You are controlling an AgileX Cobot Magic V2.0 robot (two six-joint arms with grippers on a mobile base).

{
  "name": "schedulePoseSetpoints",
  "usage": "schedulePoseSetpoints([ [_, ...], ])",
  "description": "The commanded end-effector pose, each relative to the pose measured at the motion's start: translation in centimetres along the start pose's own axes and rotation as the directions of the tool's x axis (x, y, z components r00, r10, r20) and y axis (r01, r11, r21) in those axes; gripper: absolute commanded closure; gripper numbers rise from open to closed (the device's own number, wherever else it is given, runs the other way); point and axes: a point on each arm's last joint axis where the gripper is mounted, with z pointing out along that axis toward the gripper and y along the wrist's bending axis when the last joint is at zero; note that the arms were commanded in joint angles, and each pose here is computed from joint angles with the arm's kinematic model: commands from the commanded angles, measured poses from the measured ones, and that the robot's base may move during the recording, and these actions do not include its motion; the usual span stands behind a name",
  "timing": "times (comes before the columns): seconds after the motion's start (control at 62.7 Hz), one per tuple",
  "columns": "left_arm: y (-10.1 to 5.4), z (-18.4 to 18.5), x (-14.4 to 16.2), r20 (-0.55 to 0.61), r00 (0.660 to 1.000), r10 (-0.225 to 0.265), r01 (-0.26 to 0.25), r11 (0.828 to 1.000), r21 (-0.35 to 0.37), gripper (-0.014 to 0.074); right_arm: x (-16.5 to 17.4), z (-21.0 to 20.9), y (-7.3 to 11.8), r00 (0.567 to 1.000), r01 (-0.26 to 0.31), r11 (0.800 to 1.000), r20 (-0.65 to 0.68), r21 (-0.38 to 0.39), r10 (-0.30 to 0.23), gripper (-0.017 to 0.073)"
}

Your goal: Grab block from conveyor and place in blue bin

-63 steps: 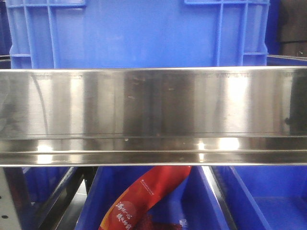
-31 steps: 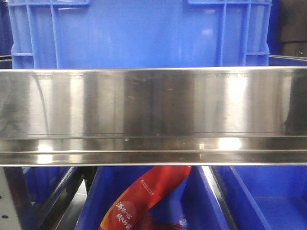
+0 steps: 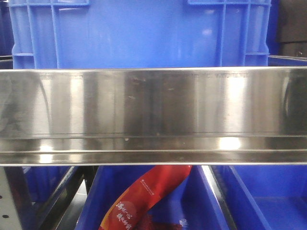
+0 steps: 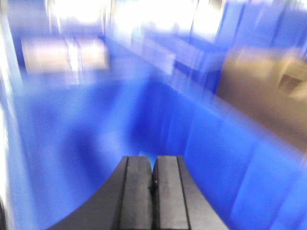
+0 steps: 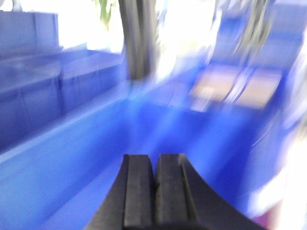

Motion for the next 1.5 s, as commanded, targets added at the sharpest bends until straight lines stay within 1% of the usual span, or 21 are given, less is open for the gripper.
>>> schedulePoseSetpoints([
  [0.0, -0.2, -1.9, 0.5, 0.027, 0.999, 0.044, -0.044, 0.999, -0.009, 0.0704, 0.5, -1.8, -0.1, 0.998, 0.061, 0.998, 0.009, 0.024, -0.061, 0.072],
  [0.048, -0.1, -3.0, 1.4, 0.027, 0.997, 0.066, -0.066, 0.998, -0.022, 0.0704, 1.0, -2.8, -0.1, 0.998, 0.061, 0.998, 0.012, 0.025, -0.061, 0.072],
  [0.096, 0.0, -4.1, 2.6, 0.026, 0.997, 0.077, -0.076, 0.997, -0.03, 0.0704, 1.9, -3.7, 0.0, 0.998, 0.06, 0.998, 0.007, 0.025, -0.061, 0.072],
  [0.191, 0.1, -5.8, 5.5, 0.016, 0.997, 0.074, -0.073, 0.996, -0.041, 0.0704, 4.3, -5.5, 0.0, 0.998, 0.056, 0.998, 0.017, 0.034, -0.057, 0.072],
  [0.223, 0.2, -6.6, 6.2, 0.032, 0.997, 0.074, -0.073, 0.996, -0.045, 0.0704, 4.8, -6.3, 0.0, 0.998, 0.052, 0.998, 0.039, 0.038, -0.053, 0.072],
  [0.239, 0.2, -6.8, 7.0, 0.025, 0.997, 0.073, -0.072, 0.996, -0.048, 0.0704, 5.5, -6.5, 0.0, 0.998, 0.051, 0.998, 0.045, 0.042, -0.053, 0.072],
  [0.271, 0.2, -7.6, 7.6, 0.045, 0.997, 0.065, -0.063, 0.997, -0.051, 0.0704, 6.1, -7.3, 0.0, 0.996, 0.051, 0.998, 0.069, 0.048, -0.054, 0.072],
  [0.335, 0.3, -8.6, 9.5, 0.064, 0.998, 0.027, -0.024, 0.998, -0.051, 0.0704, 8.1, -8.5, 0.1, 0.996, 0.049, 0.997, 0.078, 0.055, -0.053, 0.072],
  [0.367, 0.4, -9.2, 10.4, 0.071, 0.997, 0.015, -0.012, 0.999, -0.053, 0.0704, 9.2, -9.0, 0.1, 0.996, 0.049, 0.997, 0.068, 0.055, -0.053, 0.072],
  [0.51, 0.6, -11.1, 14.9, 0.032, 0.999, 0.009, -0.007, 0.998, -0.057, 0.0704, 13.5, -11.0, 0.2, 0.999, 0.048, 0.997, 0.018, 0.053, -0.049, 0.072],
  [0.638, 0.7, -12.1, 17.1, 0.02, 1.0, 0.008, -0.006, 0.998, -0.058, 0.0704, 16.1, -11.9, 0.2, 0.999, 0.047, 0.997, 0.0, 0.055, -0.048, 0.0721],
  [0.718, 0.7, -12.5, 17.7, 0.025, 1.0, 0.008, -0.007, 0.998, -0.057, 0.0704, 16.7, -12.3, 0.3, 0.999, 0.047, 0.997, 0.002, 0.055, -0.048, 0.0721],
  [0.861, 0.6, -13.0, 17.6, 0.044, 0.999, 0.01, -0.008, 0.998, -0.055, 0.0704, 16.6, -12.5, 0.3, 0.999, 0.048, 0.997, 0.012, 0.056, -0.048, 0.0721],
  [1.403, 0.6, -13.0, 17.6, 0.044, 0.999, 0.01, -0.008, 0.998, -0.055, 0.0704, 16.6, -12.5, 0.3, 0.999, 0.048, 0.997, 0.012, 0.056, -0.048, 0.0721],
  [1.483, 0.6, -13.0, 17.6, 0.044, 0.999, 0.01, -0.008, 0.998, -0.055, 0.0704, 16.8, -12.5, 0.2, 0.998, 0.047, 0.997, 0.037, 0.064, -0.05, 0.0721],
])
